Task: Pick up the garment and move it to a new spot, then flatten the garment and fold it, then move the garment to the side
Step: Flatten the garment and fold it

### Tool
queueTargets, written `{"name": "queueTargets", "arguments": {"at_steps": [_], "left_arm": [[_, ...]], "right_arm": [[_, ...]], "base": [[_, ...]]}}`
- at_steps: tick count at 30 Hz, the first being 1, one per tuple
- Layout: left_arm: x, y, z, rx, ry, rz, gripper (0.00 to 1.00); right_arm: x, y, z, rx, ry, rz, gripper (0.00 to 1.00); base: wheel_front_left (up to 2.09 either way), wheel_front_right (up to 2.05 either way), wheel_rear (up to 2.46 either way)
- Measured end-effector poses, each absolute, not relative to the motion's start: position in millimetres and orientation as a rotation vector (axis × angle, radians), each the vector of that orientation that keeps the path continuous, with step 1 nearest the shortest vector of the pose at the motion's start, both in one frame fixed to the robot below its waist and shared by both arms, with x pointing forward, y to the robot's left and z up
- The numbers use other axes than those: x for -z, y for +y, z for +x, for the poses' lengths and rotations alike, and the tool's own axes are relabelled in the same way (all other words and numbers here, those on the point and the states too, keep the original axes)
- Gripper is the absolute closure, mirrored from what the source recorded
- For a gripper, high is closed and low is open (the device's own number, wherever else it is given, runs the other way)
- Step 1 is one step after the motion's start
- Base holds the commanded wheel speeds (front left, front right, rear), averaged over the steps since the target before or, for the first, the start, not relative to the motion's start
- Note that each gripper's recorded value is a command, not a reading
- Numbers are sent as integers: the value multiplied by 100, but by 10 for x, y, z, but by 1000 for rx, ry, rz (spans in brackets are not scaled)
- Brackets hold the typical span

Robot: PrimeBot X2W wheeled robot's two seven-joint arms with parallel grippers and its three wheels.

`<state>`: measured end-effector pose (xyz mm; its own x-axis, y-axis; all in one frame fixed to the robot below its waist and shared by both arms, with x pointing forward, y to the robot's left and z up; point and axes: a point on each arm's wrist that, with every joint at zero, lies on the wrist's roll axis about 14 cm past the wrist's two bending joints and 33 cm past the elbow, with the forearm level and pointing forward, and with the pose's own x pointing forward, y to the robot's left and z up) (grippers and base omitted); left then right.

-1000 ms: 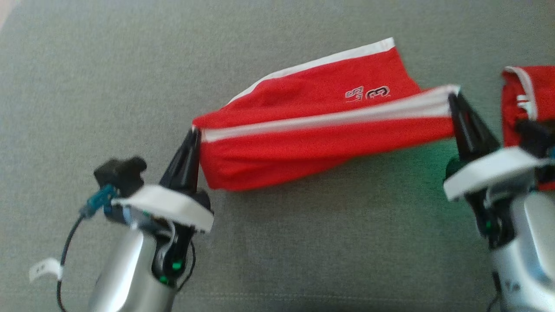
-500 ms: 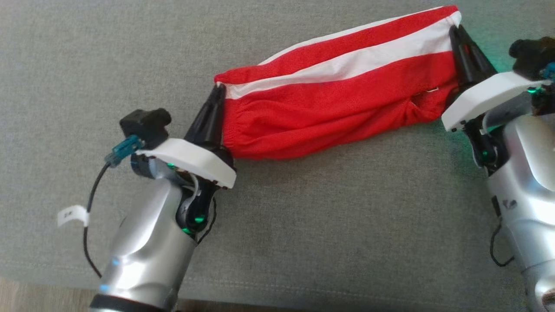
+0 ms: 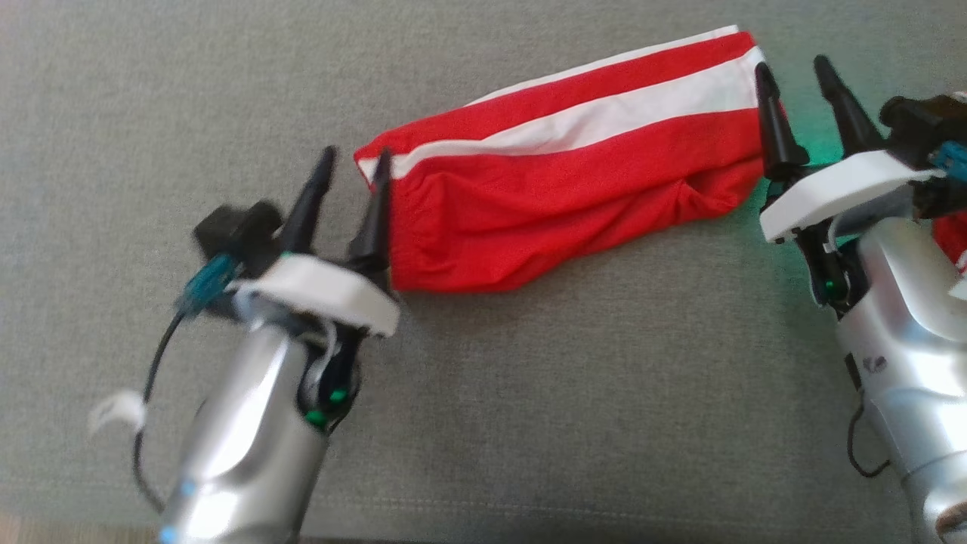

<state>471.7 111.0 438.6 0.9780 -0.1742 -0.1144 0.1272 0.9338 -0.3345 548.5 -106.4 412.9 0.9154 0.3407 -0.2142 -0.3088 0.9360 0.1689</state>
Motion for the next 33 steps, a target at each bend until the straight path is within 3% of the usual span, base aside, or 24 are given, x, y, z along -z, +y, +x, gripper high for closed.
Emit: {"name": "queueTargets", "arguments": {"at_steps": [6, 12, 24, 33], "left_arm": [[-4505, 1358, 4509, 79, 91, -274, 0], [-4898, 1480, 4426, 56, -32, -186, 0], [-4919, 1459, 4011, 83, -33, -70, 0], [-4898, 1430, 3970, 92, -25, -69, 0]], "right_arm": [[-4572, -1181, 5365, -322, 88, 114, 0], [-4831, -1337, 5022, -277, -5, 90, 0], [-4926, -1530, 4274, -175, 50, 61, 0], [-4923, -1546, 4085, -157, 81, 71, 0]], "base": [[0, 0, 0], [0, 0, 0], [0, 0, 0], [0, 0, 0]]}}
